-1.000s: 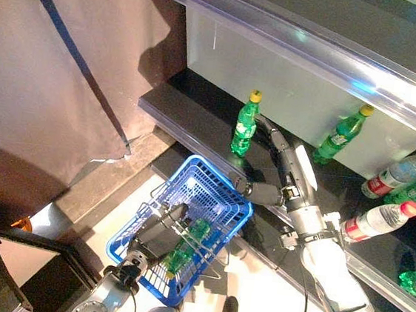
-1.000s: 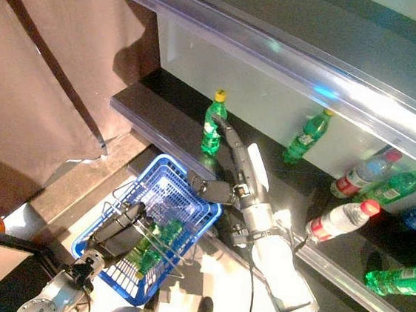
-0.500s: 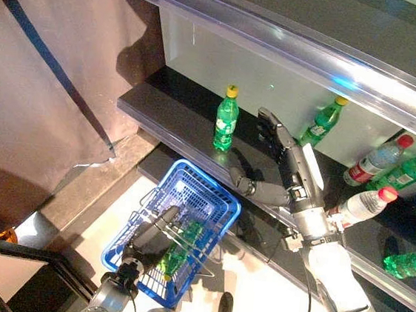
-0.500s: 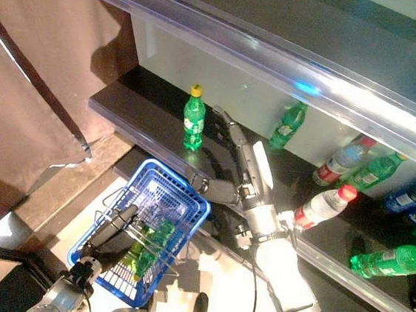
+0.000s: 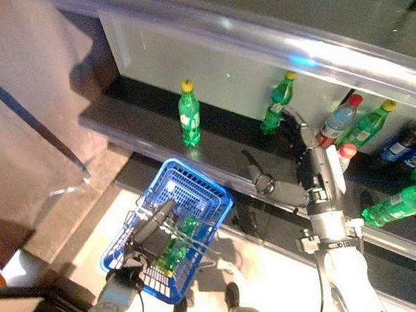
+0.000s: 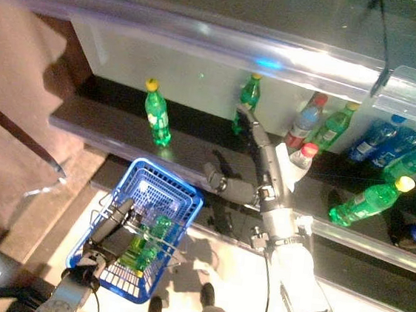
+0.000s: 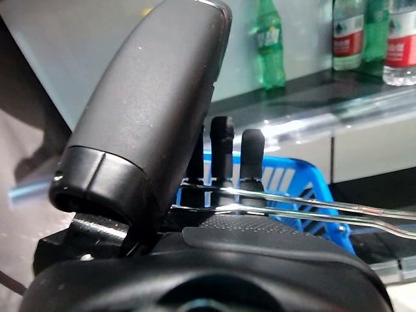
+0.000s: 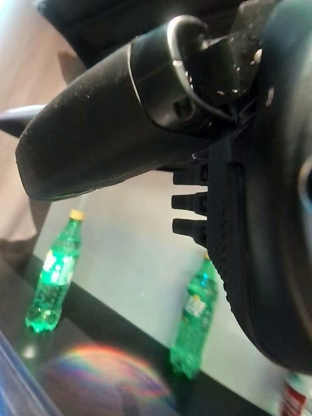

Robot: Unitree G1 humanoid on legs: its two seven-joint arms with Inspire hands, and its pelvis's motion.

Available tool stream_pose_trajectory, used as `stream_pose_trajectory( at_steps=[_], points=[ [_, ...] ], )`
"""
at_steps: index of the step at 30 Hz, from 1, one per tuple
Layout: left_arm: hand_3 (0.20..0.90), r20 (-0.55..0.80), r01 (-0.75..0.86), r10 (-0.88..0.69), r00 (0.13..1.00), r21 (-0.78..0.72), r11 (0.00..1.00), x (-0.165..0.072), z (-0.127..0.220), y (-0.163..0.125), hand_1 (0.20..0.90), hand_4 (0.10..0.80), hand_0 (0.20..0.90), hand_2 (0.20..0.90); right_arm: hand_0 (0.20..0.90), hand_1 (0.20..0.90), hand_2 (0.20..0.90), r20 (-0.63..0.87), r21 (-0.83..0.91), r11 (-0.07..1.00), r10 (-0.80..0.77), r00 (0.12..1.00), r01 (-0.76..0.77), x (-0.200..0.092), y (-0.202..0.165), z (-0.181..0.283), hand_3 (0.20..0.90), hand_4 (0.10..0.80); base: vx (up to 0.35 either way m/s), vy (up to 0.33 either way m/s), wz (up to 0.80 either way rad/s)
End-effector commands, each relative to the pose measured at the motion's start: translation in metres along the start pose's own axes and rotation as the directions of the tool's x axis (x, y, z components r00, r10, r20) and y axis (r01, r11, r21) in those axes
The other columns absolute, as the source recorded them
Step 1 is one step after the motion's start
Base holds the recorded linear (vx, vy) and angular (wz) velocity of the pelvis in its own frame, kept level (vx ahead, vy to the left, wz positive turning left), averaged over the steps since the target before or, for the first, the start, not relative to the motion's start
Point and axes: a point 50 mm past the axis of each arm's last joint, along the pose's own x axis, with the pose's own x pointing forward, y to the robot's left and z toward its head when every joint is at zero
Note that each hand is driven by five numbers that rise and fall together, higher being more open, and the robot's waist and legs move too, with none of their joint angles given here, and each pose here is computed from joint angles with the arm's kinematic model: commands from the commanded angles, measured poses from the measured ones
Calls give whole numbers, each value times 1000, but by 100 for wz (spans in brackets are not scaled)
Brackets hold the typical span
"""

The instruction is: Pick up the drink and place into the basket.

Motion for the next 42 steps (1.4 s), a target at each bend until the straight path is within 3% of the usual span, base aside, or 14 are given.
stream_pose_trajectory(
  at_steps=[1,5,13,22,28,33,42],
  points=[
    [200,171,467,-467,868,39,883,2,36,-82,300,100,300,300,900,900,900,215,31,999,4,977,-11,7,-1,34,900,800,-158,38,-5],
    [200,179,439,-440,880,46,897,-3,40,-70,300,100,300,300,900,900,900,220,16,1000,10,975,-14,8,1,35,900,800,-195,9,-15],
    [200,213,409,-412,886,60,910,3,50,-70,300,100,300,300,900,900,900,217,9,1000,-26,976,25,10,-1,36,900,800,-170,-134,-28],
    [200,297,361,-370,880,85,929,5,68,-73,300,100,300,300,900,900,900,245,56,998,10,970,-25,21,6,42,900,800,-138,-426,-31],
    [200,254,371,-366,895,31,928,4,56,-69,300,100,300,300,900,900,900,353,122,982,91,931,-142,31,-2,65,900,800,-193,-470,-38],
    [200,270,375,-355,895,-24,927,6,44,-56,300,100,300,300,900,900,900,369,93,989,71,927,-113,40,-4,64,900,800,-111,-273,-48],
    [200,321,306,-280,905,-31,952,0,51,-51,300,100,300,300,900,900,900,275,114,993,1,961,-33,22,8,42,900,800,8,-101,-59]
  ],
)
